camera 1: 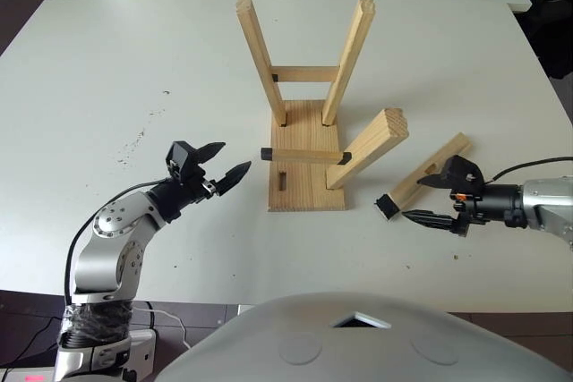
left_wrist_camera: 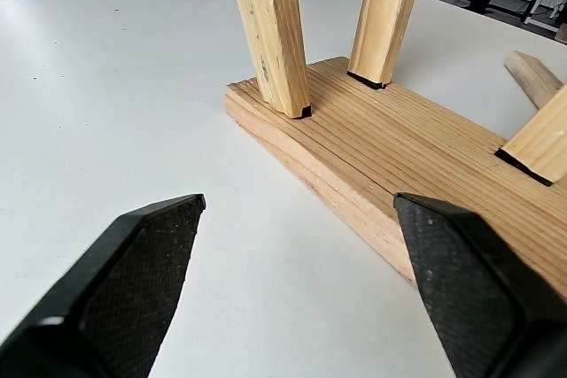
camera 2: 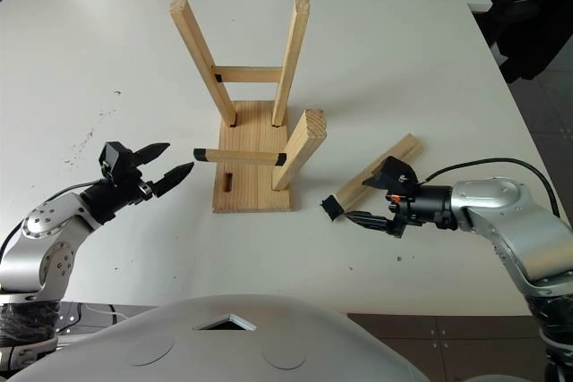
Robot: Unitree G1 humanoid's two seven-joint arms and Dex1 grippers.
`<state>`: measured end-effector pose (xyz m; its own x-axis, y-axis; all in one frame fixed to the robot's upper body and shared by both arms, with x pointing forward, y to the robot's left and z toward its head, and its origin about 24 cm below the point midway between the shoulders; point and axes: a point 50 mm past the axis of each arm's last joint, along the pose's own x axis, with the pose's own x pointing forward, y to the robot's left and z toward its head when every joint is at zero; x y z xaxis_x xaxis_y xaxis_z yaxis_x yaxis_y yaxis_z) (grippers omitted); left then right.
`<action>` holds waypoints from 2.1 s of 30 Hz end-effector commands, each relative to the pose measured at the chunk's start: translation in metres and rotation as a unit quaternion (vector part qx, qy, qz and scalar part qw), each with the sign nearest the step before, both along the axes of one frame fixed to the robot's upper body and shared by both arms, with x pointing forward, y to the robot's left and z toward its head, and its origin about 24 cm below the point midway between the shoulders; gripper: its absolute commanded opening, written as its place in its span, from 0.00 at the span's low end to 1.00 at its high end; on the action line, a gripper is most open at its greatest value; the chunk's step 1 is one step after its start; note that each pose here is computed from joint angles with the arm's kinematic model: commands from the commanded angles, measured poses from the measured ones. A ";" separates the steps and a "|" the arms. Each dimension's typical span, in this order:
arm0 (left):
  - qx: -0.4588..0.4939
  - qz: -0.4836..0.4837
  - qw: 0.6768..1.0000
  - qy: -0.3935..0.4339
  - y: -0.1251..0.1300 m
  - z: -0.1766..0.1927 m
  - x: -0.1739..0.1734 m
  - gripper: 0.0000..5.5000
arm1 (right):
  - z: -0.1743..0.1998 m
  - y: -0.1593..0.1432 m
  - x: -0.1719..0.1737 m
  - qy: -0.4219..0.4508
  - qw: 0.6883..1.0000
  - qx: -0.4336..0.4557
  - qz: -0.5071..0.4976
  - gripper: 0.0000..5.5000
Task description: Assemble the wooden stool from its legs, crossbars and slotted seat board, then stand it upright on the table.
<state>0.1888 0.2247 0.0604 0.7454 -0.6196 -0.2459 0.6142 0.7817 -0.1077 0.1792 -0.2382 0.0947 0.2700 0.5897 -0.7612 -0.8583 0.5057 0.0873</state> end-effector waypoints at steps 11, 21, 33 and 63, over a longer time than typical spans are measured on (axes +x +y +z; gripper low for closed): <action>0.005 -0.043 0.999 -0.008 -0.008 0.005 0.012 0.72 | 0.018 0.044 0.009 0.023 0.978 0.209 0.006 0.79; 0.008 -0.063 0.998 0.000 -0.014 0.000 0.015 0.72 | -0.024 0.029 -0.012 0.047 0.994 0.087 0.037 0.79; 0.001 -0.043 0.999 0.000 -0.015 -0.005 0.008 0.72 | -0.010 -0.010 -0.013 0.030 0.995 0.018 0.090 0.79; 0.005 0.017 0.999 -0.035 0.006 0.009 0.011 0.72 | -0.037 -0.017 -0.013 -0.099 0.954 0.018 -0.282 0.89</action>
<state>0.1980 0.2287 0.0688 0.7723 -0.6050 -0.1937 0.6049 0.7935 -0.0663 0.1671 -0.2500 0.0630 0.6899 0.3511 -0.6331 -0.4621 0.8868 -0.0118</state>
